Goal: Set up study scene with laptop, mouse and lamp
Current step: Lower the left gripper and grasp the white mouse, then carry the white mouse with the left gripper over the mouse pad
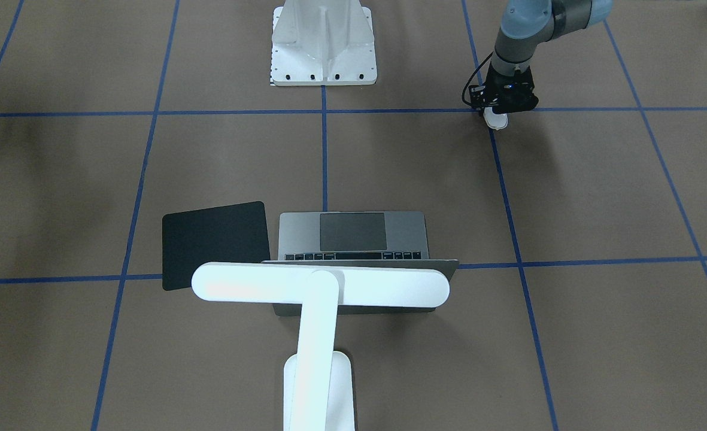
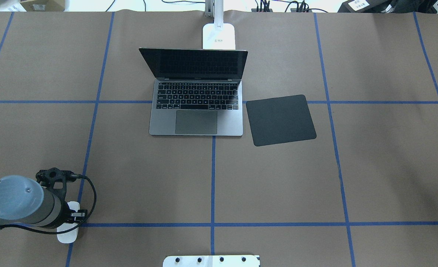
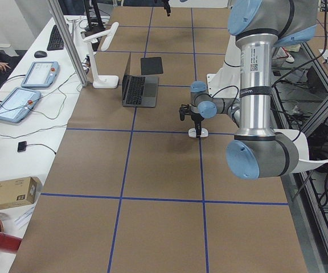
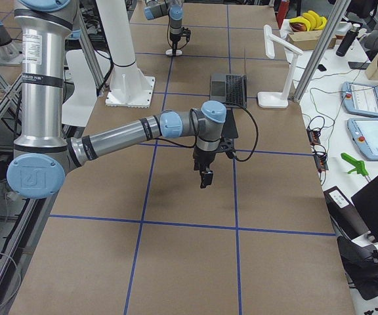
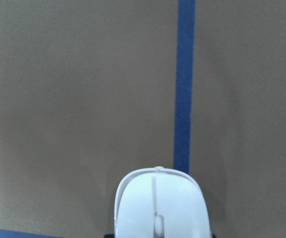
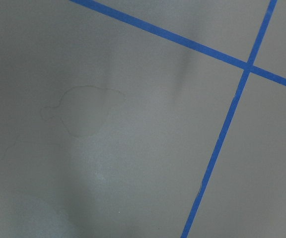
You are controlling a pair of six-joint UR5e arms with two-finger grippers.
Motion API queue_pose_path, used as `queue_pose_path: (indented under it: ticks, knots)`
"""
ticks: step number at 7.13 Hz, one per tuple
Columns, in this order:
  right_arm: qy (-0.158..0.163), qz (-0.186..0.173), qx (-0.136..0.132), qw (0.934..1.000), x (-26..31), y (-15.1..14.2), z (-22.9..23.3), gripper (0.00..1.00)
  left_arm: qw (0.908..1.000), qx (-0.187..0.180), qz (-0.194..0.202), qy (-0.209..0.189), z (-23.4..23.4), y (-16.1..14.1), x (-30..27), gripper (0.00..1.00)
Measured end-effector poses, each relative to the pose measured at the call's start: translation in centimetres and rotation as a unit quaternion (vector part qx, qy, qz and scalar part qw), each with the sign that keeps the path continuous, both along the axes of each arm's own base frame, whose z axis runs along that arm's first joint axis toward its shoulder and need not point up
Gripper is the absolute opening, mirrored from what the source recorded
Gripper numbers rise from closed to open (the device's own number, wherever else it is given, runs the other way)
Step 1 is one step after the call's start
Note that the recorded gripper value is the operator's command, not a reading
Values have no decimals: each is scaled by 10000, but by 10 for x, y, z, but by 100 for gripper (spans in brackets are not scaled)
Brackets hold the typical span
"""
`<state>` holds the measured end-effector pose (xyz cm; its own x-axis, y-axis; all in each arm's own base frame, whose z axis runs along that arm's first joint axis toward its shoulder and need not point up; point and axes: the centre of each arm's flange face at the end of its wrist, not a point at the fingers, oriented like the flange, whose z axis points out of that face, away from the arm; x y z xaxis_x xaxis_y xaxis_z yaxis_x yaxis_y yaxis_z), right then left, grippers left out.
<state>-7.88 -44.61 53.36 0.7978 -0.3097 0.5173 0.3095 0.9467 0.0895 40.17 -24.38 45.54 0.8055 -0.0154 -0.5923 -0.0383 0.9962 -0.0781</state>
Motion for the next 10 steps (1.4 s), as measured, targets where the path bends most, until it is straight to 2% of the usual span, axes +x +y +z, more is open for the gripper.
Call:
queue_pose_path:
  ticks: [3,7,8,10]
  knots:
    - [-4,0,0,10000,0,0,0,100,9999,2,41,101,-10,1,0,54]
    - [-9,25,-18,10000,0,0,-1,100,9987,-130,190,447,-43,3,1,52]
    - [-14,29,-21,10000,0,-1,-1,100,9985,-143,180,507,-57,-1,8,52]
    - [-35,30,-26,10000,-1,-1,-1,100,9984,-145,54,541,-115,-24,36,52]
